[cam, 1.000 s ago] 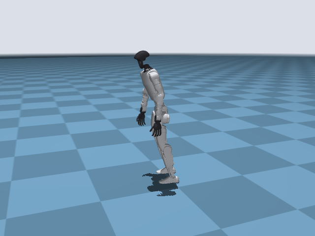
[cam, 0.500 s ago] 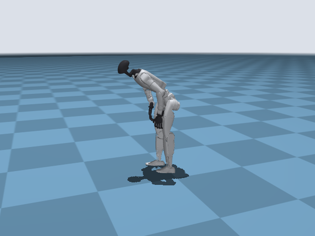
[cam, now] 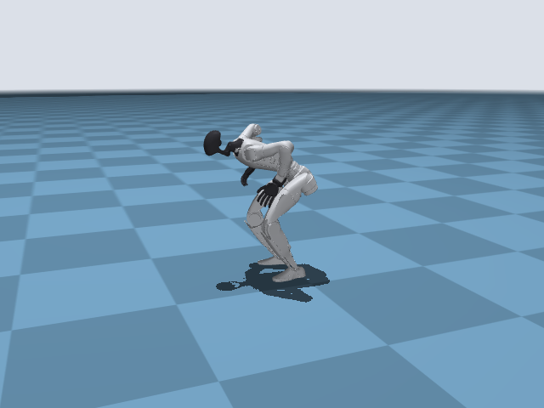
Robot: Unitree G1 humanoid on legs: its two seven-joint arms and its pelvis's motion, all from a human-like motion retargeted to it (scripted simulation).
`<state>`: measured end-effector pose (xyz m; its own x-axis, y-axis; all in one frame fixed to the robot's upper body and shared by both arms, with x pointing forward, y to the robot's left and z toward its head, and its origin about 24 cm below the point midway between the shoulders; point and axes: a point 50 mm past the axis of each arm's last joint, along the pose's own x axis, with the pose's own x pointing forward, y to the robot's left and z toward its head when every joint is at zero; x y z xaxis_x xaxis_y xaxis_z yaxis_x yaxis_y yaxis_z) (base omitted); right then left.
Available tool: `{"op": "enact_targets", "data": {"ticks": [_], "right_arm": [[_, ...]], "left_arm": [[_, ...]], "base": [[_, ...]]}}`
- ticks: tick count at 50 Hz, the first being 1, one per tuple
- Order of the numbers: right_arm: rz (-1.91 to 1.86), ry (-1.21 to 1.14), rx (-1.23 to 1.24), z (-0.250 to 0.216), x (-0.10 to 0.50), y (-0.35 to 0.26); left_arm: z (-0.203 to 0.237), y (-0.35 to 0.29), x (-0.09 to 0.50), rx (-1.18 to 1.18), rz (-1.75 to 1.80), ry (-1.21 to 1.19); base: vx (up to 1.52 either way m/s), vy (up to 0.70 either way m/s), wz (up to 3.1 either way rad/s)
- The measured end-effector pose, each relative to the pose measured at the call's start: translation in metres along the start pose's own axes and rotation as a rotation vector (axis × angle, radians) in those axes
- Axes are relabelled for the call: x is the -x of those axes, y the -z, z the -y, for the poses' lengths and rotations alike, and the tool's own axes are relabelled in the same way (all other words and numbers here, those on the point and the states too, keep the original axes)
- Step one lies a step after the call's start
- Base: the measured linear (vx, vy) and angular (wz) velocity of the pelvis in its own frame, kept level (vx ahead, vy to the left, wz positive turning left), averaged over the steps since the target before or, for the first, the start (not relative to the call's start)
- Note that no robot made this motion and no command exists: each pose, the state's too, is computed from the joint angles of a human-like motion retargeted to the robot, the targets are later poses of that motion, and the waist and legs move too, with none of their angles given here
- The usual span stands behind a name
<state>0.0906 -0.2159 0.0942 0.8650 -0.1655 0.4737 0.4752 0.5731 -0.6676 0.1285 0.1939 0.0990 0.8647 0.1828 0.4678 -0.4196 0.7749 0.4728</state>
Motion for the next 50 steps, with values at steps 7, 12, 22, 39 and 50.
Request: {"op": "enact_targets", "data": {"ticks": [7, 12, 22, 39, 50], "right_arm": [[0.002, -0.137, 0.080, 0.027, 0.034, -0.009], [-0.007, -0.231, 0.136, 0.029, 0.042, -0.001], [0.173, -0.056, -0.032, 0.026, -0.003, -0.033], [-0.172, -0.409, -0.016, -0.184, -0.091, 0.056], [-0.960, -1.202, -0.312, -0.241, 0.015, 0.092]], "left_arm": [[-0.045, -0.001, 0.067, -0.176, -0.285, -0.140], [-0.069, 0.006, 0.089, -0.311, -0.415, -0.216], [-0.081, 0.010, 0.071, -0.291, -0.398, -0.325], [0.144, 0.090, -0.095, -0.212, -0.241, 0.313], [0.202, 0.145, 0.067, -0.719, -0.537, 1.329]], "base": [[0.02, 0.02, -0.95], [-0.15, -0.01, -0.27], [0.02, -0.02, 0.39], [0.11, -0.03, -0.25], [0.36, -0.02, 0.03]]}}
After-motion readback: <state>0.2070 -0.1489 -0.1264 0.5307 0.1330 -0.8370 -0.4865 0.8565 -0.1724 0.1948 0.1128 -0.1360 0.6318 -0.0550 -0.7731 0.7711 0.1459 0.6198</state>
